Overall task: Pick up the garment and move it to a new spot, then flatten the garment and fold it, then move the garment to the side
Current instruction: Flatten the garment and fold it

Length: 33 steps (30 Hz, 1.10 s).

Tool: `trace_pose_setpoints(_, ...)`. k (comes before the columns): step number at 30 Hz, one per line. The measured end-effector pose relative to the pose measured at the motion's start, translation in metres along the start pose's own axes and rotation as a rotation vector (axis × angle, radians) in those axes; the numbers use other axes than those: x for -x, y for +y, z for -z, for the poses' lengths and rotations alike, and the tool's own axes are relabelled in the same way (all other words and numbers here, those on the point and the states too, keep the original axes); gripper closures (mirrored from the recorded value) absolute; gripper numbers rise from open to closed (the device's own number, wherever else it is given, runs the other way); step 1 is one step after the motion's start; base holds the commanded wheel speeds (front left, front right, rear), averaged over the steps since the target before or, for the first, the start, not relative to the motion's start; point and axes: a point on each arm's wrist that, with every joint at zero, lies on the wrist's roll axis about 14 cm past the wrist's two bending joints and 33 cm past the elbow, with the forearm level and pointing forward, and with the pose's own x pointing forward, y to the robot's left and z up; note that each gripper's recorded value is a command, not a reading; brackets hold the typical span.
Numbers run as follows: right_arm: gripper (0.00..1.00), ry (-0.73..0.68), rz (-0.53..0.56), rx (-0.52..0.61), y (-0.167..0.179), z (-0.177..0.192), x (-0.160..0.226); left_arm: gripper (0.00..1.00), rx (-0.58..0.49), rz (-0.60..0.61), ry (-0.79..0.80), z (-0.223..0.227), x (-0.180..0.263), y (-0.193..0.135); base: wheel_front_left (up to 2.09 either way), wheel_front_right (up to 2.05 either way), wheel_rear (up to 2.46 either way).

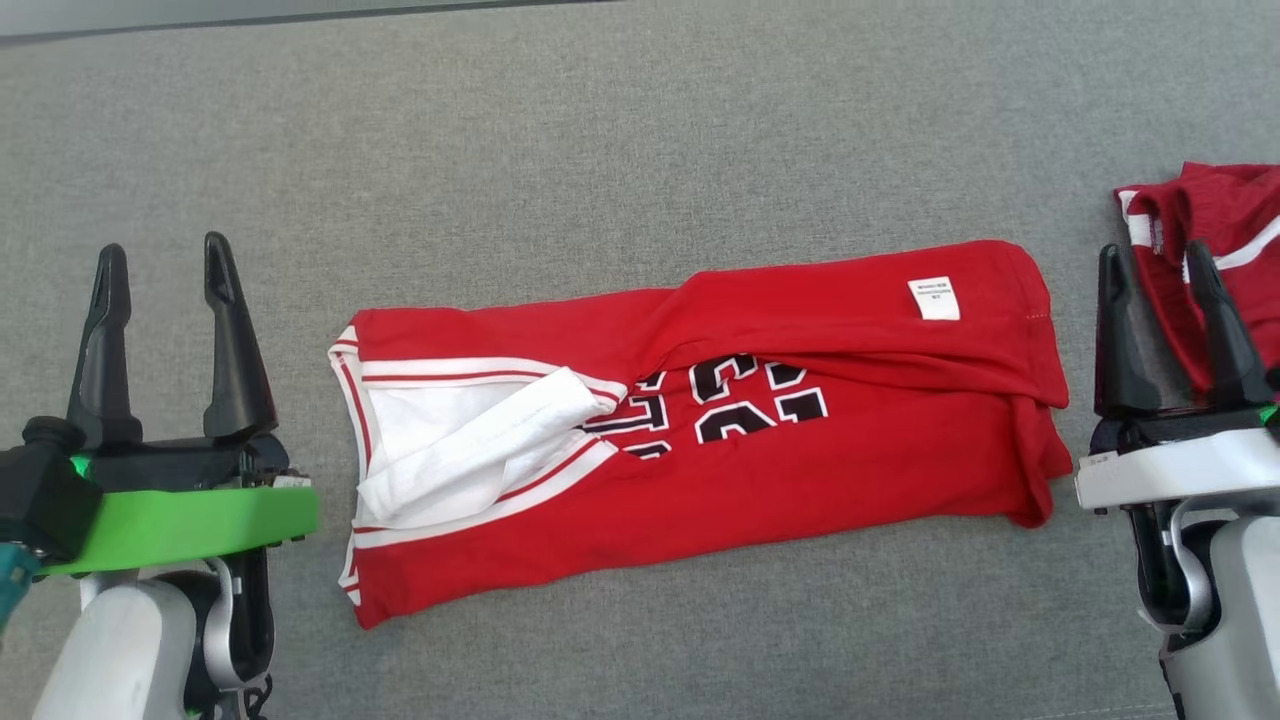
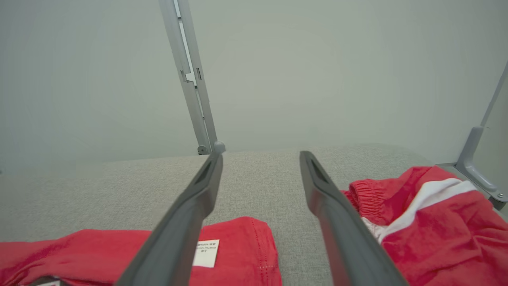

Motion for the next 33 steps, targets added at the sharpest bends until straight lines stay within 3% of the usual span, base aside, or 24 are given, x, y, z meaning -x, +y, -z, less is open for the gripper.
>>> trace_pose_setpoints(8,0.00,0.025,-0.013,0.043,0.009,0.002,0.014,0.00,-0.147,0.012,0.024,0.004,0.016,0.011,0.00,0.00,0.00)
trace_pose_setpoints(22,0.00,0.095,0.002,0.020,0.006,0.025,0.020,0.00,-0.161,-0.013,0.027,0.000,0.032,0.025,0.00,0.00,0.00)
trace_pose_setpoints(29,0.00,0.269,0.064,-0.020,-0.012,0.076,0.031,0.00,-0.160,-0.024,0.023,0.000,0.032,0.028,0.00,0.00,0.00)
trace_pose_setpoints(33,0.00,0.348,0.051,-0.080,0.003,0.104,0.033,0.00,-0.162,-0.036,0.024,0.002,0.029,0.033,0.00,0.00,0.00)
